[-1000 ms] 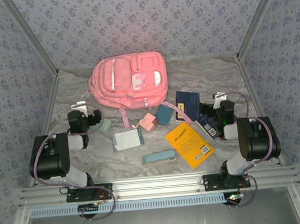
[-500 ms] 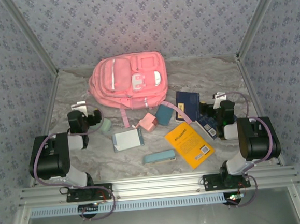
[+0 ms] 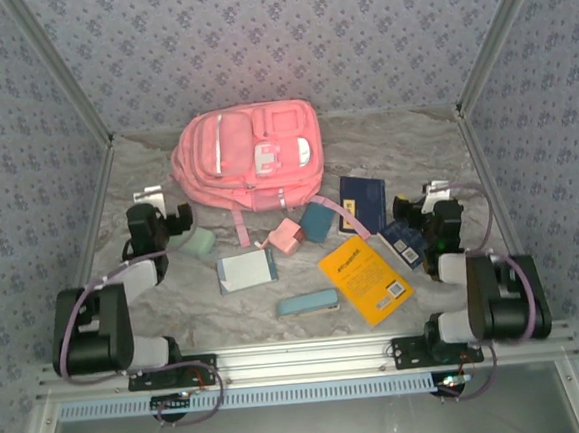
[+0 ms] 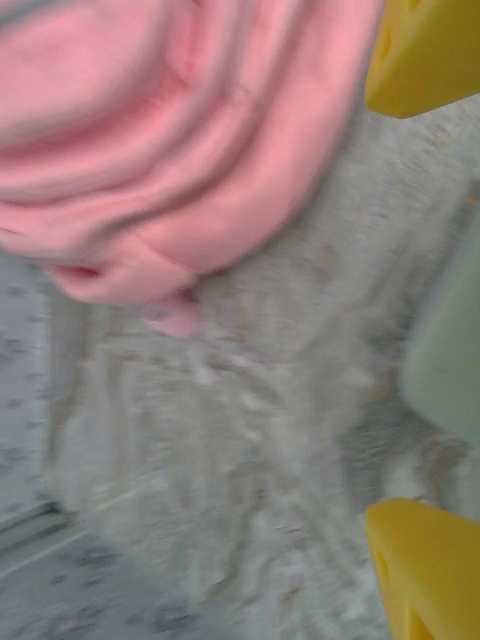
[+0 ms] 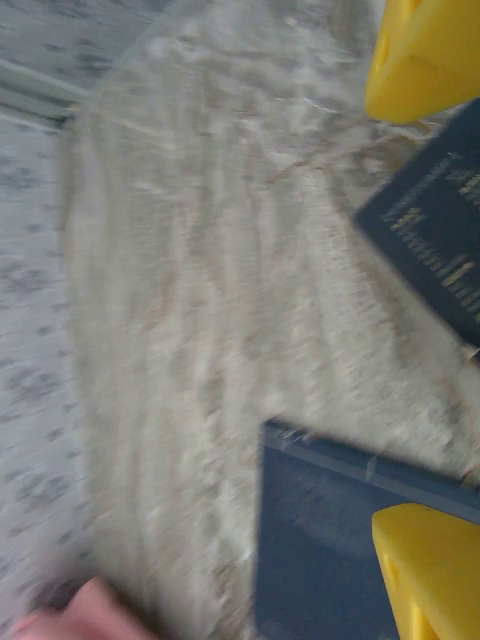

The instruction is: Pack the student bag

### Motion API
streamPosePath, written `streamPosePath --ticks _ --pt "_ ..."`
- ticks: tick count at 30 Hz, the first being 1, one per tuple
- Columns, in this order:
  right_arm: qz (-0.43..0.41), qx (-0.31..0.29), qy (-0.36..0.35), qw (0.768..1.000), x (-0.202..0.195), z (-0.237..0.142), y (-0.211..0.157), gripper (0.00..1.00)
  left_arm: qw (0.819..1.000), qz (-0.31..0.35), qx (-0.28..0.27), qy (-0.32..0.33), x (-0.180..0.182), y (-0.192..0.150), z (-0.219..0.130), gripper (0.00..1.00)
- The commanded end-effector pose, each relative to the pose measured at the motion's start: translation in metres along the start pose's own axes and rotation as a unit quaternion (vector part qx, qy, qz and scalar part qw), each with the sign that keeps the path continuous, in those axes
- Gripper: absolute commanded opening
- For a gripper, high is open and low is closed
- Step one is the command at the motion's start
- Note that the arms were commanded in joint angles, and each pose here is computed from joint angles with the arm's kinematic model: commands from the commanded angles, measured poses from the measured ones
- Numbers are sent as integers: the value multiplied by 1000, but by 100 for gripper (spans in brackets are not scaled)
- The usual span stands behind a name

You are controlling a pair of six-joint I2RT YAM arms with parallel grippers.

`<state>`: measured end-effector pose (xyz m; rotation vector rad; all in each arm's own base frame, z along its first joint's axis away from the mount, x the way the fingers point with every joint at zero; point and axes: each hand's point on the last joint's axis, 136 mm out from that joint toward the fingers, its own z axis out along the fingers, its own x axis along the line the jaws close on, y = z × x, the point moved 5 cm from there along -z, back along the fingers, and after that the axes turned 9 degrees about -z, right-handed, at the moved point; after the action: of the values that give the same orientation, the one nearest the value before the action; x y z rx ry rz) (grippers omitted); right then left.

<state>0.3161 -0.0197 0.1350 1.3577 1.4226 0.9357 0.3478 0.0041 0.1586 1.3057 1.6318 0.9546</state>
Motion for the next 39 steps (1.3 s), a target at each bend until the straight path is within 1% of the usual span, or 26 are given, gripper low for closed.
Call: streamPosePath --ticks 1,4,6,7,8,10,13,14,15,16,17,18,19,20,22,23,25,27,28,29,31,33,34,35,37,39 --pt "8 -55 -45 997 1 -23 56 100 999 22 -40 -17 -29 44 -38 98" --pt "24 -108 -23 994 14 -43 97 100 993 50 -73 -74 -66 67 -82 98" --pt "22 -123 14 992 32 -55 124 100 985 58 -59 -152 -93 75 -110 98" --pt "17 -118 38 992 44 -61 135 100 979 63 -46 -190 -108 77 -123 98" --pt "10 -109 61 992 56 -67 143 100 977 62 -36 -202 -116 78 -133 98" --pt "-10 -105 139 985 95 -90 165 100 980 46 -12 -193 -129 86 -154 98" --pt "-32 -91 208 974 133 -123 188 100 981 54 41 -180 -142 95 -178 98" --pt "-32 -79 212 974 139 -133 195 100 984 37 60 -162 -141 98 -180 98" --pt "-20 -55 210 976 141 -137 194 100 988 -4 90 -124 -132 99 -182 98" --pt "-2 -18 215 976 139 -145 199 100 988 -52 125 -72 -119 96 -183 98" --pt "19 23 227 973 136 -151 197 100 984 -83 149 -48 -112 92 -183 98" --pt "27 32 235 971 133 -152 199 100 979 -90 172 -65 -114 87 -181 98" --pt "45 39 244 968 129 -147 200 100 972 -83 193 -109 -121 82 -177 98" --pt "82 47 250 964 123 -141 198 100 965 -91 205 -136 -126 78 -172 98" --pt "151 82 268 948 115 -127 191 100 956 -151 221 -117 -119 71 -158 98" --pt "175 122 273 938 114 -118 185 100 948 -178 238 -112 -115 67 -148 98" --pt "164 178 277 930 119 -105 171 100 932 -227 267 -99 -107 60 -125 98" --pt "157 208 250 932 132 -96 152 100 923 -252 283 -74 -97 56 -98 98" --pt "153 221 233 935 136 -92 144 100 923 -258 279 -64 -94 56 -87 98" --pt "136 234 242 932 144 -90 137 100 921 -266 279 -53 -88 56 -72 98" --pt "111 242 277 923 158 -88 128 100 925 -268 265 -42 -81 62 -48 98" --pt "128 255 304 909 169 -83 118 98 926 -276 254 -38 -76 67 -22 97" --pt "133 259 314 904 173 -79 117 99 926 -277 252 -50 -77 69 -7 95" --pt "128 259 315 904 176 -74 116 100 926 -273 255 -50 -76 68 9 92" --pt "116 249 331 903 185 -71 120 100 930 -251 265 -49 -73 69 39 87" --pt "113 253 351 894 191 -72 120 100 935 -227 266 -63 -71 72 71 83"
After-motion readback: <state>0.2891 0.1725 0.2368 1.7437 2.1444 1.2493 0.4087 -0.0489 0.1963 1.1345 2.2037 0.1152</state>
